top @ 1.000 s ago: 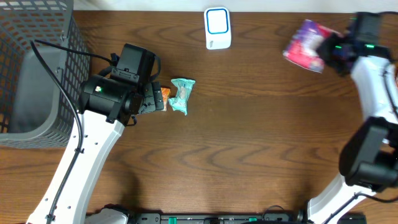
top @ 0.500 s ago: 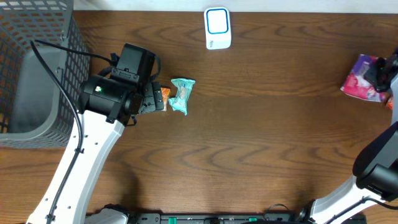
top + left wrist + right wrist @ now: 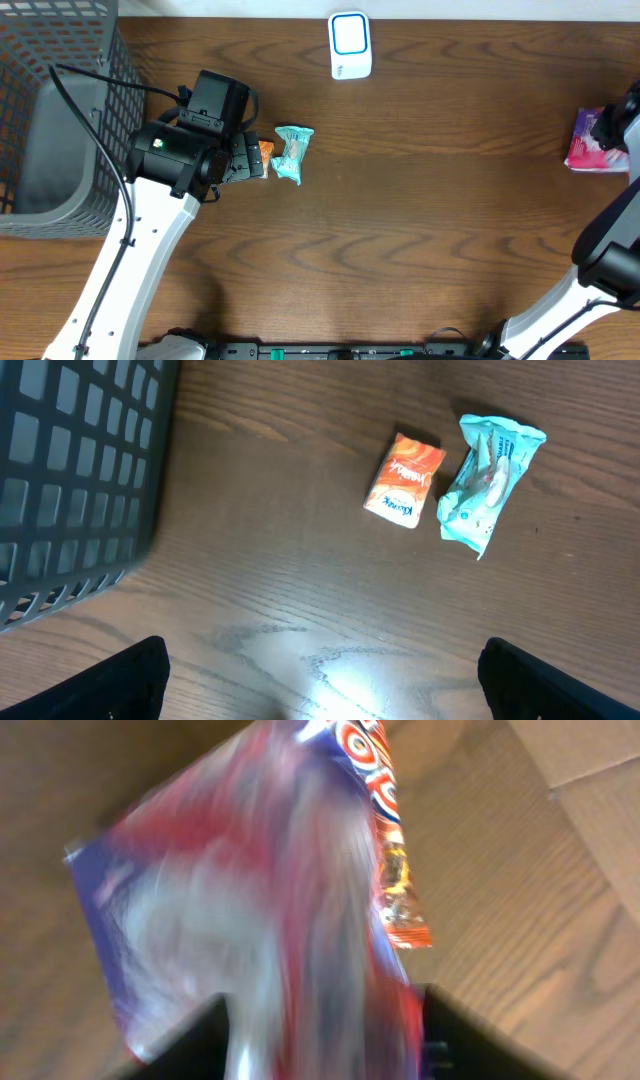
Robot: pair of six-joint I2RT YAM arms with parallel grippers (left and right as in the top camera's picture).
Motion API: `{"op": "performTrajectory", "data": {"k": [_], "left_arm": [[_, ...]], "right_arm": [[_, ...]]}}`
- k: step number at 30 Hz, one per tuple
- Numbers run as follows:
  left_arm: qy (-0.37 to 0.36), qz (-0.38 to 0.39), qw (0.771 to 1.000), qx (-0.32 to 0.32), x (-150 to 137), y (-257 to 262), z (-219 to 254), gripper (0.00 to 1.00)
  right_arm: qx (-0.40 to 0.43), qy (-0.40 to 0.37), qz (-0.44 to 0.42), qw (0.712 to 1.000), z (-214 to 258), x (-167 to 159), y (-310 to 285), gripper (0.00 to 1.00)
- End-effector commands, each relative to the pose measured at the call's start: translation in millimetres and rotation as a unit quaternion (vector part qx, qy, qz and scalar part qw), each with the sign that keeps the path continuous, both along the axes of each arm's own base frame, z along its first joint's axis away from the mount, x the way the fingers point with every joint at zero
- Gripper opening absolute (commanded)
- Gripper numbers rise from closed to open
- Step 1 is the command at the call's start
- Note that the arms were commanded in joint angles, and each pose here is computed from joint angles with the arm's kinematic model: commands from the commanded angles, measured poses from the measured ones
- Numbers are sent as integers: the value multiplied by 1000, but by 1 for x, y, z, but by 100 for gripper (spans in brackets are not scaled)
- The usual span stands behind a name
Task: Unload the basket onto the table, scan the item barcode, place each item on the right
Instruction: 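Carry the pink pack to the far right and drop it, then reach the right gripper to the mint-green wipes pack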
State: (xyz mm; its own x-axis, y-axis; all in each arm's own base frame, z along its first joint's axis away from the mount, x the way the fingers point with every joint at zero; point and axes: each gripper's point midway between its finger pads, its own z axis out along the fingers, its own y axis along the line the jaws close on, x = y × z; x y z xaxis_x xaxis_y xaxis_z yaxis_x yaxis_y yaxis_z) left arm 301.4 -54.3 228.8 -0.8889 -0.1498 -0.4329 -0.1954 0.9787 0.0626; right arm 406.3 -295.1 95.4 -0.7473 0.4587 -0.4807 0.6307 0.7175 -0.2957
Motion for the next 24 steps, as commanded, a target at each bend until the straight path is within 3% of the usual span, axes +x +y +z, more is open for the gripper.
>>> {"op": "performTrajectory", "data": {"k": [1,10,11,16,19,24], "left_arm": [[-6,7,1000,-3,0,2,4,98],[-6,7,1000,-3,0,2,4,98],[-6,7,1000,-3,0,2,4,98],[-6,7,1000,-3,0,2,4,98],[-6,7,1000,-3,0,2,4,98],[-6,7,1000,-3,0,2,4,98]], "right_arm": [[-44,30,-36,998,5,-15,-17,69],[-45,9,-38,998,34,-14,0,78],[-46,-11,-41,998,49,-12,8,99],[7,-97,23,995,91,14,57,99],[93,-165,112,975,117,37,115,99],[242,-234,261,904,150,58,220,99]]}}
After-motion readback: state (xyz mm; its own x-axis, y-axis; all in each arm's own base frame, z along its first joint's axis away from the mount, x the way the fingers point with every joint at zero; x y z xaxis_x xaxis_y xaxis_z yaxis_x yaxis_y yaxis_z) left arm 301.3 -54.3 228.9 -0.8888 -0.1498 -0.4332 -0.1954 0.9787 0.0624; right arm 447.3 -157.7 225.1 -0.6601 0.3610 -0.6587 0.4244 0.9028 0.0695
